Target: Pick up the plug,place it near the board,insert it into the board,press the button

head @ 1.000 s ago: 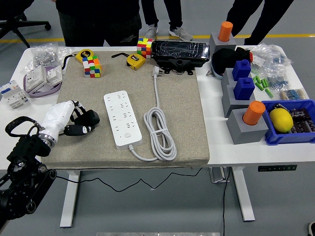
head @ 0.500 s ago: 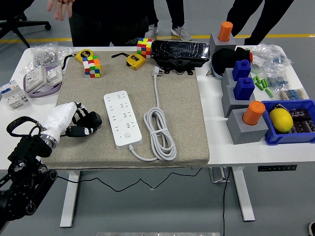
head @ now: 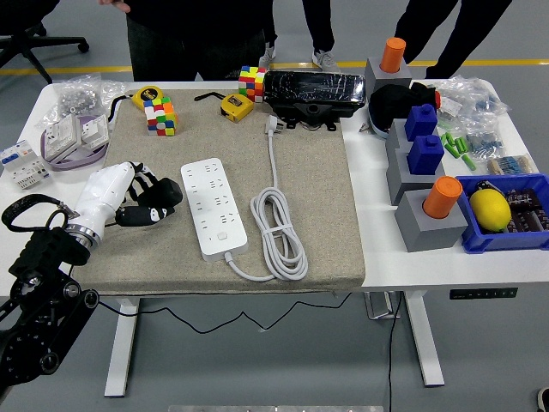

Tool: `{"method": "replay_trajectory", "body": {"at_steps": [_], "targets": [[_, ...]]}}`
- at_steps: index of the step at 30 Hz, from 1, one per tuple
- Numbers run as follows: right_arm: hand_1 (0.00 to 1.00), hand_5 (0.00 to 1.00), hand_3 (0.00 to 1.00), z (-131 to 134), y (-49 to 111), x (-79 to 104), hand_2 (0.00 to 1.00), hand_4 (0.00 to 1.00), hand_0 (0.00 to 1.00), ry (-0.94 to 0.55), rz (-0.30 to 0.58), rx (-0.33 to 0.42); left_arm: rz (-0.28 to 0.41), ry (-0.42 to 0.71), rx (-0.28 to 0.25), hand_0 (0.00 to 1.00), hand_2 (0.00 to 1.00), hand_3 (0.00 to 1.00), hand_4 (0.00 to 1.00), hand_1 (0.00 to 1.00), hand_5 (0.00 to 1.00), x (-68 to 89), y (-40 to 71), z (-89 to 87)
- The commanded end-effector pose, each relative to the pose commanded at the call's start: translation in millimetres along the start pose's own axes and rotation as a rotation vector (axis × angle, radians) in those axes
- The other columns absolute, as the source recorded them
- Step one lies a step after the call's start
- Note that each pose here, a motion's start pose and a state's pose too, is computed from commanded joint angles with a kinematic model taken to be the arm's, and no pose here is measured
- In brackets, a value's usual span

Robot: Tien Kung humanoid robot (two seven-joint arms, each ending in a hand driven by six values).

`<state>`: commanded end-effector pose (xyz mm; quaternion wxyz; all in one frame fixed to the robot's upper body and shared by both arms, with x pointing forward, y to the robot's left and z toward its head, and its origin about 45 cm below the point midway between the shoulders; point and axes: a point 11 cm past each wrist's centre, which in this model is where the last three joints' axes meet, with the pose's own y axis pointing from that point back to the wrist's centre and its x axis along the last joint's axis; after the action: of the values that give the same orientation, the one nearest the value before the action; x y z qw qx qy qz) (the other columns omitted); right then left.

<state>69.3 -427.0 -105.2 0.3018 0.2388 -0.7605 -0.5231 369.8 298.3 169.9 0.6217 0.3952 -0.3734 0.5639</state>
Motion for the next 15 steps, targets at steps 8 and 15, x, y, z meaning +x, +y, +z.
{"method": "replay_trajectory", "body": {"at_steps": [8, 15], "targets": [[0.728, 0.998, 0.764, 0, 0.0, 0.5, 0.73, 0.998, 0.782, -0.002, 0.002, 0.0, 0.068, 0.013, -0.081, 0.242, 0.374, 0.515, 0.744, 0.334, 0.002, 24.0, 2.2, 30.6], [0.728, 0.998, 0.765, -1, 0.1, -0.1, 0.73, 0.998, 0.781, 0.0, 0.003, 0.003, 0.083, -0.002, -0.152, 0.241, 0.365, 0.514, 0.75, 0.327, 0.002, 32.5, 3.6, 55.0]]}}
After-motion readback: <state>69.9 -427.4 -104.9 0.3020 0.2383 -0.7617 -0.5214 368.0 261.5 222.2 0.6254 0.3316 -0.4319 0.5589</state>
